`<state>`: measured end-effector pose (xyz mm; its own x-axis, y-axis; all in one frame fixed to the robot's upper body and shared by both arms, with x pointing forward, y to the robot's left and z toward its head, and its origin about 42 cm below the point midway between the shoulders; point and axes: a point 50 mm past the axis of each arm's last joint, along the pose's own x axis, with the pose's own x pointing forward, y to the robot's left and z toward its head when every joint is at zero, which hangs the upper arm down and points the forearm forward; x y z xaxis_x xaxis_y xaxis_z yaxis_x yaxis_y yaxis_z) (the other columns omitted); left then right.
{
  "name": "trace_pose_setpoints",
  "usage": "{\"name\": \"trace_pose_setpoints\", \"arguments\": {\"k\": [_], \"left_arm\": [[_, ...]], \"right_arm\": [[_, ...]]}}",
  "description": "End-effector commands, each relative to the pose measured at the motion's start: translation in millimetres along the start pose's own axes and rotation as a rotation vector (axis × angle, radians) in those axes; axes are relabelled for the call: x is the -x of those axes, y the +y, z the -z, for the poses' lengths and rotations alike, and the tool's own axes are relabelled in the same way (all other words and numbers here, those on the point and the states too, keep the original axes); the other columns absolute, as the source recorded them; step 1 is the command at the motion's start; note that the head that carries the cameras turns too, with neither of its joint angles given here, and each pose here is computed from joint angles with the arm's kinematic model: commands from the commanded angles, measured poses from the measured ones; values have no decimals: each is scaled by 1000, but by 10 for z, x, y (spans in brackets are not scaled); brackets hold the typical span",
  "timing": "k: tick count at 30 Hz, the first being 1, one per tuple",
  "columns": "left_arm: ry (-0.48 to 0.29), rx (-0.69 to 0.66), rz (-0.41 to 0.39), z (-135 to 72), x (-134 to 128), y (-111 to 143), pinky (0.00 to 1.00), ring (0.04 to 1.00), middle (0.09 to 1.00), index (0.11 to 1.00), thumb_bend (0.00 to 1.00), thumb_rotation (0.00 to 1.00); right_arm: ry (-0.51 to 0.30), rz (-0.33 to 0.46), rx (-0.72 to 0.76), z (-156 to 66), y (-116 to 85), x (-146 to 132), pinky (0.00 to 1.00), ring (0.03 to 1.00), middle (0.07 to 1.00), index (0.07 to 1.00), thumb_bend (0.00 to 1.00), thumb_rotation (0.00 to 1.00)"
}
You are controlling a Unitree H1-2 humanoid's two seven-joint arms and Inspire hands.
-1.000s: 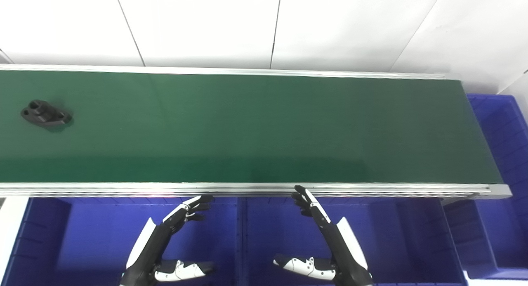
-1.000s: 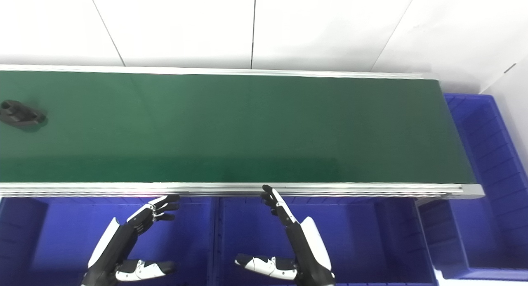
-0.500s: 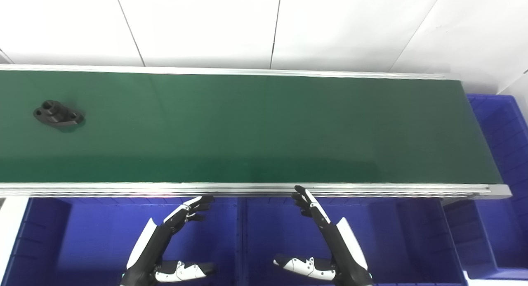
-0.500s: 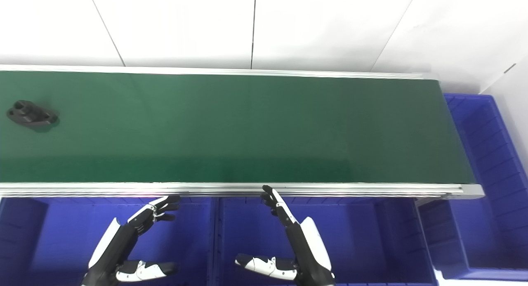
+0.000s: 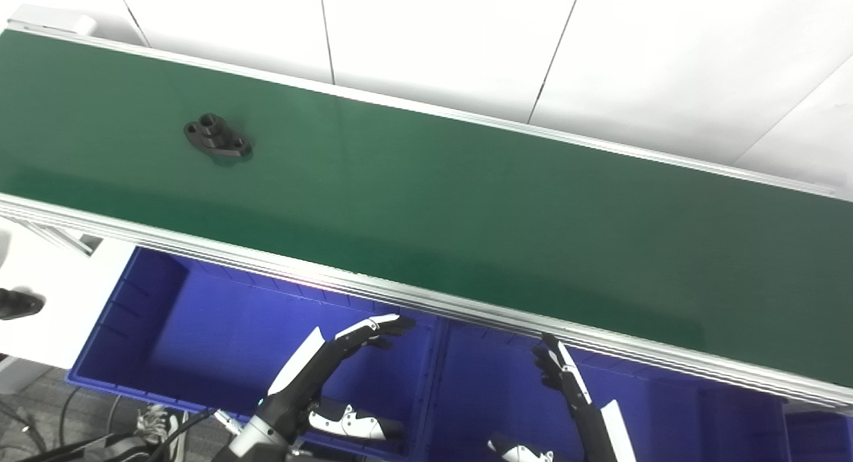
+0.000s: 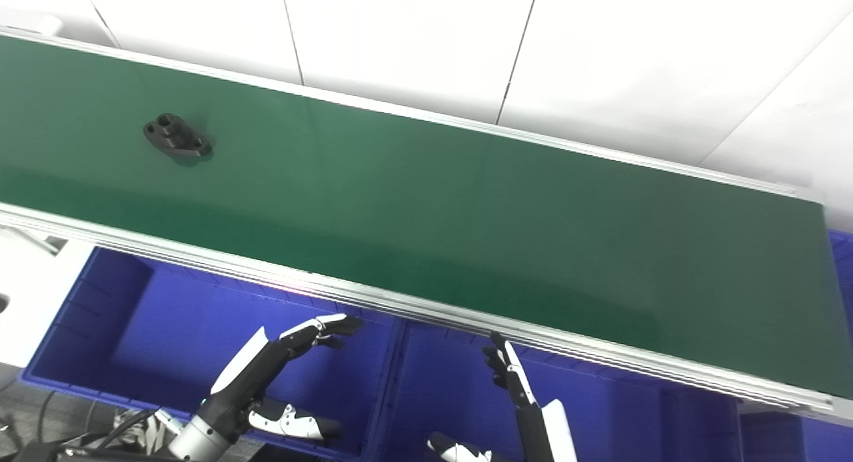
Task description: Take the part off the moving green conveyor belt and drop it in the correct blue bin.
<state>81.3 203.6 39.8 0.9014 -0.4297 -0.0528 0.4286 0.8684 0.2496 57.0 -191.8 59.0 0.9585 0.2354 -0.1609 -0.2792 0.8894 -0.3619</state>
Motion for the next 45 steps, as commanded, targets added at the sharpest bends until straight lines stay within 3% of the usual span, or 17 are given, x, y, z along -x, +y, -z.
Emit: {"name": "trace_pose_setpoints", "arguments": {"k": [1, 14, 22, 30, 35, 36, 38, 45], "left_arm": [[-35, 0, -18, -40, 7, 5, 722, 806, 848, 795, 860, 433], [-13, 1, -9, 60, -33, 3, 706, 797, 841, 786, 878, 423], [-5, -10, -14, 102, -40, 5, 689, 787, 831, 778, 879, 433], [-2, -13, -18, 128, -55, 15, 679, 781, 828, 773, 873, 420], [-5, -12, -23, 135, -76, 23, 681, 782, 826, 769, 870, 410], [-5, -12, -24, 138, -80, 25, 685, 786, 828, 769, 873, 408], [-6, -17, -24, 146, -86, 27, 688, 790, 831, 771, 874, 410], [-15, -22, -31, 144, -118, 31, 690, 789, 835, 771, 876, 399]], "right_arm": [[-64, 18, -6, -42, -20, 5, 831, 881, 895, 966, 737, 426], [-92, 34, 3, 26, 24, -43, 811, 863, 873, 949, 747, 393], [-192, 105, -14, -145, -1, -73, 752, 812, 847, 908, 786, 395], [-303, 218, -42, -517, -184, -188, 761, 809, 832, 887, 813, 464], [-420, 277, -45, -759, -400, -332, 758, 790, 791, 873, 824, 415], [-446, 286, -39, -807, -448, -365, 708, 761, 783, 861, 835, 396], [-477, 292, -22, -883, -541, -429, 667, 733, 777, 851, 852, 407], [-503, 262, 17, -1018, -785, -607, 703, 761, 799, 857, 872, 426]]}}
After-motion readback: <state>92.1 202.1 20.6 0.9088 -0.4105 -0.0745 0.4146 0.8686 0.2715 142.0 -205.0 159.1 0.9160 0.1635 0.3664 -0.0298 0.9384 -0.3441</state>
